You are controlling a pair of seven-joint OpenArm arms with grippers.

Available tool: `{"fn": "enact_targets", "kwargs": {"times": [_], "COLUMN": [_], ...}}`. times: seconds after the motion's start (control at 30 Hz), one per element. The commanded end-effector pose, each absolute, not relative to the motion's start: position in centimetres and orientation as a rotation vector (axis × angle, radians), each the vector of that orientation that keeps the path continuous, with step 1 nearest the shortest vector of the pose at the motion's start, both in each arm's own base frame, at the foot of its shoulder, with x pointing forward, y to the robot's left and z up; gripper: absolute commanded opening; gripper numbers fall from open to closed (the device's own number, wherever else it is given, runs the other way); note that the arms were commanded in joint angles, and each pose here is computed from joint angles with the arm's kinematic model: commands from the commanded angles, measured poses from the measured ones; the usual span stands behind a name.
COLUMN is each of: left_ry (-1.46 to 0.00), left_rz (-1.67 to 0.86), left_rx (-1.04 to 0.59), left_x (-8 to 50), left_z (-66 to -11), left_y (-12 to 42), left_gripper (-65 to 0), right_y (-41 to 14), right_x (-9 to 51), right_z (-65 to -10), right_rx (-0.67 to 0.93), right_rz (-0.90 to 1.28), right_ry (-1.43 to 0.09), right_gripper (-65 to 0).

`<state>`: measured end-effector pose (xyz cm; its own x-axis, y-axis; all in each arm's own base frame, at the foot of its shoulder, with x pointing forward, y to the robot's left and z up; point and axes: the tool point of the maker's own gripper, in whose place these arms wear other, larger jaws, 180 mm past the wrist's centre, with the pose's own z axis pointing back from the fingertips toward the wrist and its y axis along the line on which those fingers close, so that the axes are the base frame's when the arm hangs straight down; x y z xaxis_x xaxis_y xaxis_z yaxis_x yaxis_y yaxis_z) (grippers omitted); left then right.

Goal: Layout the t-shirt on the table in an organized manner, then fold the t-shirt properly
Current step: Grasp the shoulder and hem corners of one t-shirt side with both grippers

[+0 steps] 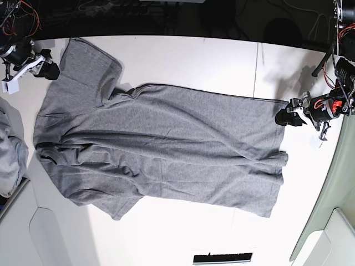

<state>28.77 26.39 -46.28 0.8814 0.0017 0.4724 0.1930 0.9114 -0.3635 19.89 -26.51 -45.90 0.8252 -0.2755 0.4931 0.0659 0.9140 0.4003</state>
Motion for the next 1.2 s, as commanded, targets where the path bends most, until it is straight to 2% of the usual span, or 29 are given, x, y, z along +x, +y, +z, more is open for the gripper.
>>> {"fn": "enact_targets", "kwargs": {"times": [0.0, 0.4, 0.47, 0.57, 0.67, 0.77, 0.93, 1.17], "left_ry": [-0.425, -0.413, -0.413, -0.412, -0.414, -0.42, -0.425, -0.462], "left_rz": [-0.127, -0.123, -0.123, -0.123, -0.123, -0.121, -0.113, -0.049], "left_rx": [-0.383, -0.396, -0.398, -0.399, -0.401, -0.404, -0.407, -0.507], "left_x": [27.7, 27.0, 27.0, 27.0, 27.1, 27.2, 27.2, 27.0], "left_z": [-47.1, -47.6, -47.7, -47.7, -47.7, -47.7, -47.3, -43.9], "left_y": [26.7, 26.1, 26.0, 26.0, 25.9, 25.7, 26.1, 27.5], "left_gripper": [-29.9, -30.0, -30.1, -36.1, -48.9, -65.0, -65.0, -65.0], "right_y": [-26.6, -22.5, -22.3, -22.2, -22.2, -22.2, -22.1, -23.5], "right_x": [20.5, 21.2, 21.2, 21.2, 21.6, 21.7, 21.6, 20.8], "right_z": [-45.4, -46.9, -47.0, -47.0, -46.8, -46.6, -46.4, -45.0], "right_rx": [0.376, 0.454, 0.459, 0.462, 0.461, 0.463, 0.466, 0.489], "right_rz": [-0.171, -0.164, -0.166, -0.17, -0.175, -0.172, -0.155, -0.186], "right_ry": [-0.594, -0.568, -0.568, -0.574, -0.595, -0.606, -0.6, -0.605], "right_gripper": [-34.4, -34.5, -38.2, -51.7, -65.0, -65.0, -65.0, -65.0]}}
